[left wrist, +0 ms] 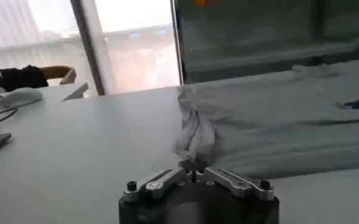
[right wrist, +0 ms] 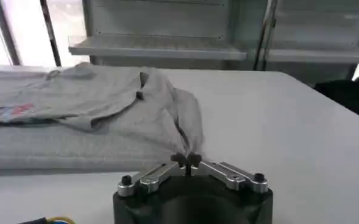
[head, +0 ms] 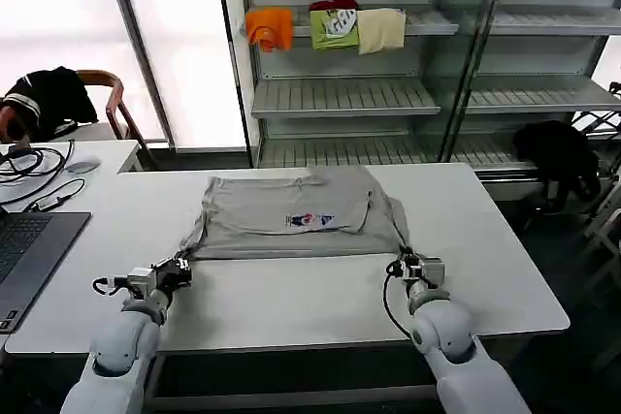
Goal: Fold and organize the clothes.
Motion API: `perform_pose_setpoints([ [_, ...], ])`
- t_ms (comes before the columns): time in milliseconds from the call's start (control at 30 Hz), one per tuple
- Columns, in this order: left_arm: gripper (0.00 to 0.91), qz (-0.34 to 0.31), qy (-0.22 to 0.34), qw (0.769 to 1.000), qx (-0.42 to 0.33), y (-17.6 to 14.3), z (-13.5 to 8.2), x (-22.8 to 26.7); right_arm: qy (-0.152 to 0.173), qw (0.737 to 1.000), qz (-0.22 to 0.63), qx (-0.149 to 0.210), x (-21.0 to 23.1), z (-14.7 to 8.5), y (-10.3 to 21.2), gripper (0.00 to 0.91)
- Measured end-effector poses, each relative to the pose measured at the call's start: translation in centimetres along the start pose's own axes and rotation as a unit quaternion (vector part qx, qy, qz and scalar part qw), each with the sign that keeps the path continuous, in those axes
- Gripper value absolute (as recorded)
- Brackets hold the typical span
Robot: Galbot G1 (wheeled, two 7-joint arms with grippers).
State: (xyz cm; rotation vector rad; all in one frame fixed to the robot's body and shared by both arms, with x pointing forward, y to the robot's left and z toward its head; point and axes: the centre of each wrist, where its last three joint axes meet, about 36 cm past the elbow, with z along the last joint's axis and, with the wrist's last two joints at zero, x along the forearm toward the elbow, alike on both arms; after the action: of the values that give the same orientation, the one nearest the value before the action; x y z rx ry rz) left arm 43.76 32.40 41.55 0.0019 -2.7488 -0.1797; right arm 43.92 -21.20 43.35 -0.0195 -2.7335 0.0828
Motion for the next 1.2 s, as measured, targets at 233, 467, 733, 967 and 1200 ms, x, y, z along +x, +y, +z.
perform_pose_setpoints([
  [233,0.020,0.011,-0.003,1.000,0.003,-1.0,0.7,3.0,-0.016,1.000,-0.006,0.000,3.5,0.0,0.6,0.000],
  [467,0.020,0.025,-0.009,1.000,0.006,-2.5,1.4,6.4,-0.024,1.000,-0.009,0.003,6.8,0.3,0.7,0.000],
  [733,0.020,0.035,-0.013,0.999,0.010,-3.6,2.1,9.9,-0.023,1.000,-0.011,-0.002,10.2,1.4,0.7,0.000],
  [967,0.020,0.044,-0.011,0.999,0.011,-4.5,2.3,12.4,-0.014,1.000,-0.009,-0.003,12.2,2.3,0.5,0.000],
  [1200,0.020,0.045,-0.006,0.999,0.011,-4.8,2.7,14.0,-0.004,1.000,-0.001,0.002,13.5,3.3,0.1,0.000],
])
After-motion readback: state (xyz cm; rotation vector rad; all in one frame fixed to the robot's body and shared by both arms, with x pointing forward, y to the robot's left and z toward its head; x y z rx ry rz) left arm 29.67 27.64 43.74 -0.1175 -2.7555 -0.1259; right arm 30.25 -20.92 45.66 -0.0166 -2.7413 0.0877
